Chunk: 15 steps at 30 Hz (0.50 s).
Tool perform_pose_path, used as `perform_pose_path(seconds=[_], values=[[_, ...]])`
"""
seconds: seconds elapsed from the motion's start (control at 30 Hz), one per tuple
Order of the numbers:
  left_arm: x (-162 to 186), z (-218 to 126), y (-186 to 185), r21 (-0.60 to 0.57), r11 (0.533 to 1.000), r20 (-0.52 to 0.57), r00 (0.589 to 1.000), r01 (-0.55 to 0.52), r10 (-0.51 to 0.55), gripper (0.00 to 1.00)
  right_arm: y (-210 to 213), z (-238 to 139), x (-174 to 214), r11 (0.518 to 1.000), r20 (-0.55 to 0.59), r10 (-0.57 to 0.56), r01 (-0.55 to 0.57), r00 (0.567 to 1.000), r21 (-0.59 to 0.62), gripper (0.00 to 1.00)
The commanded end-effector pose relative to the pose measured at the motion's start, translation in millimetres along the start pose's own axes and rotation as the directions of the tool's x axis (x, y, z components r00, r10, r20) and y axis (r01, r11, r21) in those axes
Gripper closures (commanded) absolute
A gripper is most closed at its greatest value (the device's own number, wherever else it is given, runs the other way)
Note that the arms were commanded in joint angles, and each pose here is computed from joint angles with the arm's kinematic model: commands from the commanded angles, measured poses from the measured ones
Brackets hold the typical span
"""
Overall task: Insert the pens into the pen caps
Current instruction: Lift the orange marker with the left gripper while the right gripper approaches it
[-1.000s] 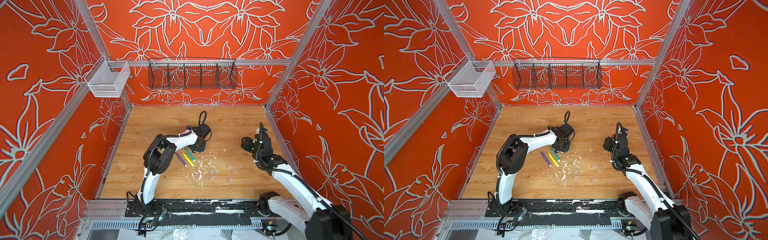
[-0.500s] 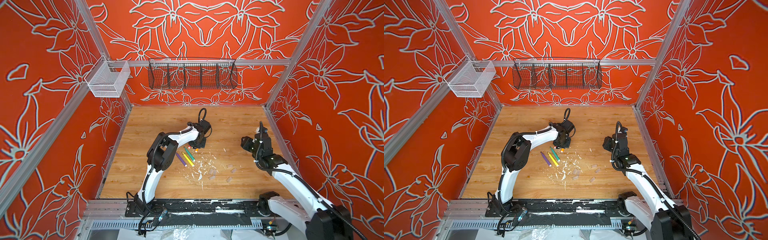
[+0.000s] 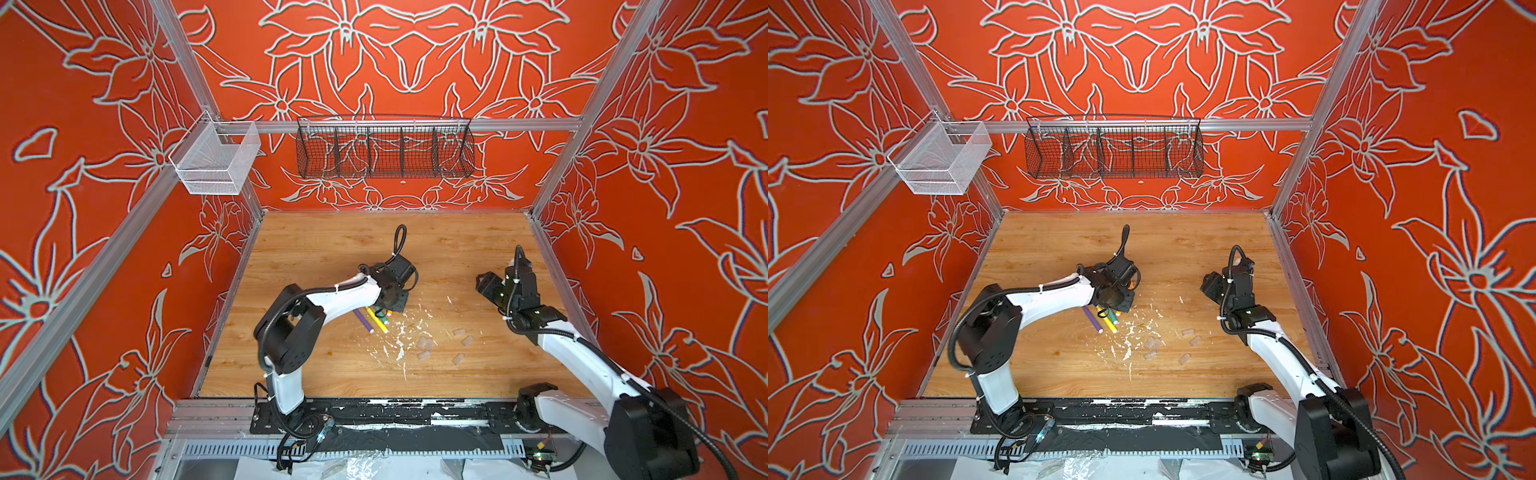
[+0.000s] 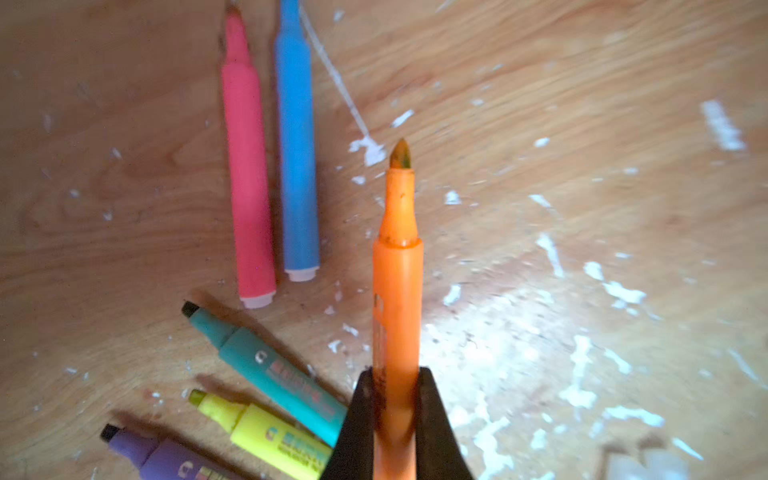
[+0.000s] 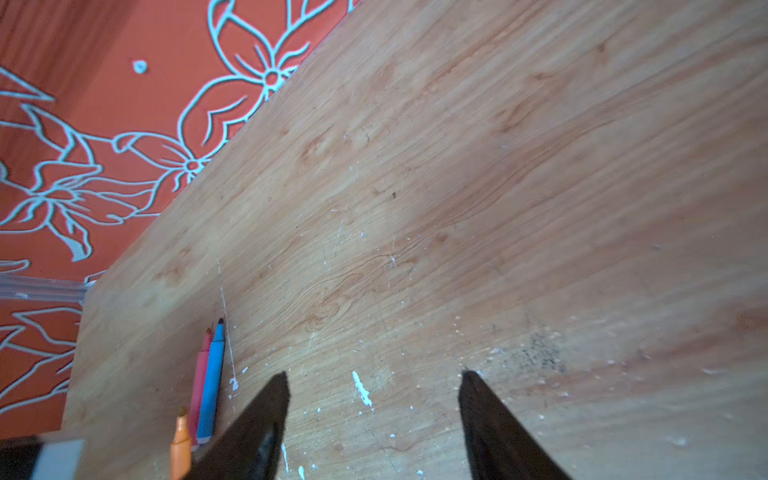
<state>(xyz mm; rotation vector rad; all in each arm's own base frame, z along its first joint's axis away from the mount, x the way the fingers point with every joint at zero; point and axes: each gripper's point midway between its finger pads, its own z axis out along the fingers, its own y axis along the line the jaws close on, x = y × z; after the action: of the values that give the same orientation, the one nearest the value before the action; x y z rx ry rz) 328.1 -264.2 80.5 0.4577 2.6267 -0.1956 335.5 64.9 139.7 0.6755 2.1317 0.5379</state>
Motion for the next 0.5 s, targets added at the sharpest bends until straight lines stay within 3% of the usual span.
perform_pose_path(seconds=[0.0, 0.17, 0.33, 0.47], values=[[-26, -30, -28, 0.053, 0.995, 0.2, 0.977, -0.088, 0.076, 1.0, 37, -4, 4, 0.981, -0.006, -0.01, 0.009, 1.0, -0.193, 0.38], [-23, -49, -47, 0.124, 0.985, 0.267, 0.96, -0.122, 0.086, 1.0, 68, -27, 16, 0.934, -0.002, -0.1, 0.093, 0.995, -0.346, 0.4], [-22, -60, -53, 0.16, 0.979, 0.299, 0.951, -0.125, 0.072, 1.0, 117, -49, 40, 0.84, 0.045, -0.235, 0.226, 0.971, -0.493, 0.46], [-44, -71, -37, 0.149, 0.988, 0.382, 0.919, 0.045, -0.099, 1.0, 134, -53, 55, 0.8, 0.038, -0.262, 0.239, 0.964, -0.551, 0.44]])
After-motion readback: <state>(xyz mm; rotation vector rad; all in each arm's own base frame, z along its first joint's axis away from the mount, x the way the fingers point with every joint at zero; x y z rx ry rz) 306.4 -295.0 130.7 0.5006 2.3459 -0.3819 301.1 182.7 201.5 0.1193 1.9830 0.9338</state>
